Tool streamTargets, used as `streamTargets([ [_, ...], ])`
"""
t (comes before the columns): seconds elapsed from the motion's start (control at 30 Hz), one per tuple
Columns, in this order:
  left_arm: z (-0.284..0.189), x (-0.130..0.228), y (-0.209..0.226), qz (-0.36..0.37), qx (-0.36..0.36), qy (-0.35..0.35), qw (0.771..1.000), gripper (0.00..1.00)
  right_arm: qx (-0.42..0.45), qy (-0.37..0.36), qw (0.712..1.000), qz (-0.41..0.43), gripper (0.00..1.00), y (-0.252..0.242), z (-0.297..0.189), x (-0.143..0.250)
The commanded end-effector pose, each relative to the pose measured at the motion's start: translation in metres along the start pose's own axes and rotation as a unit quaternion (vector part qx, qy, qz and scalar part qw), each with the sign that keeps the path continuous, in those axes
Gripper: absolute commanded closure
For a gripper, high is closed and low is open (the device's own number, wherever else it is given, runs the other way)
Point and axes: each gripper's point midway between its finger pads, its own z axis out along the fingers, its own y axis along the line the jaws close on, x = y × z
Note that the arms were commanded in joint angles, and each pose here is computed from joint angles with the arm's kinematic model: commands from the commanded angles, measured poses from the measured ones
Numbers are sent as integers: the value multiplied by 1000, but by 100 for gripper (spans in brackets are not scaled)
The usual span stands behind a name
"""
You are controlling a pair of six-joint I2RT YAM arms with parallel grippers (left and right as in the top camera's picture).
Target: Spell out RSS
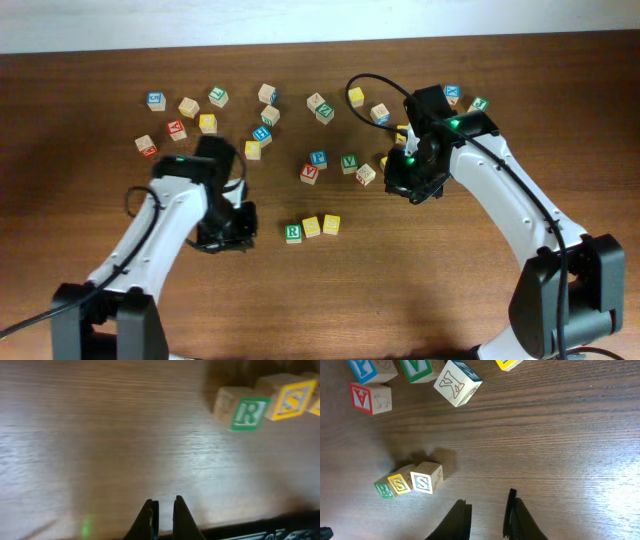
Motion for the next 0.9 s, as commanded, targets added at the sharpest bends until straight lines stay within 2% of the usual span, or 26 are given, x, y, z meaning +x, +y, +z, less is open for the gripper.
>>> streamTargets([
  [0.0,3,0,3,-45,-66,-24,997,95,5,2,1000,-9,90,3,5,0],
  [0.1,6,-1,-5,-29,-65,-31,997,95,21,10,1000,2,94,1,15,6],
  [0.17,17,-12,-8,-57,-52,-58,995,96,26,11,999,27,96,0,32,10],
  [0.33,59,-14,-7,-96,-15,-75,992,97,30,43,999,4,96,21,70,28],
  [0.5,61,-31,-23,-84,25,-107,990,98,54,61,996,19,96,24,95,40],
  [0.73,96,-23,-37,-62,21,-62,996,99,61,84,995,11,96,25,105,57],
  [0.87,96,-29,-41,-59,31,-73,995,98,38,85,996,2,96,38,113,64],
])
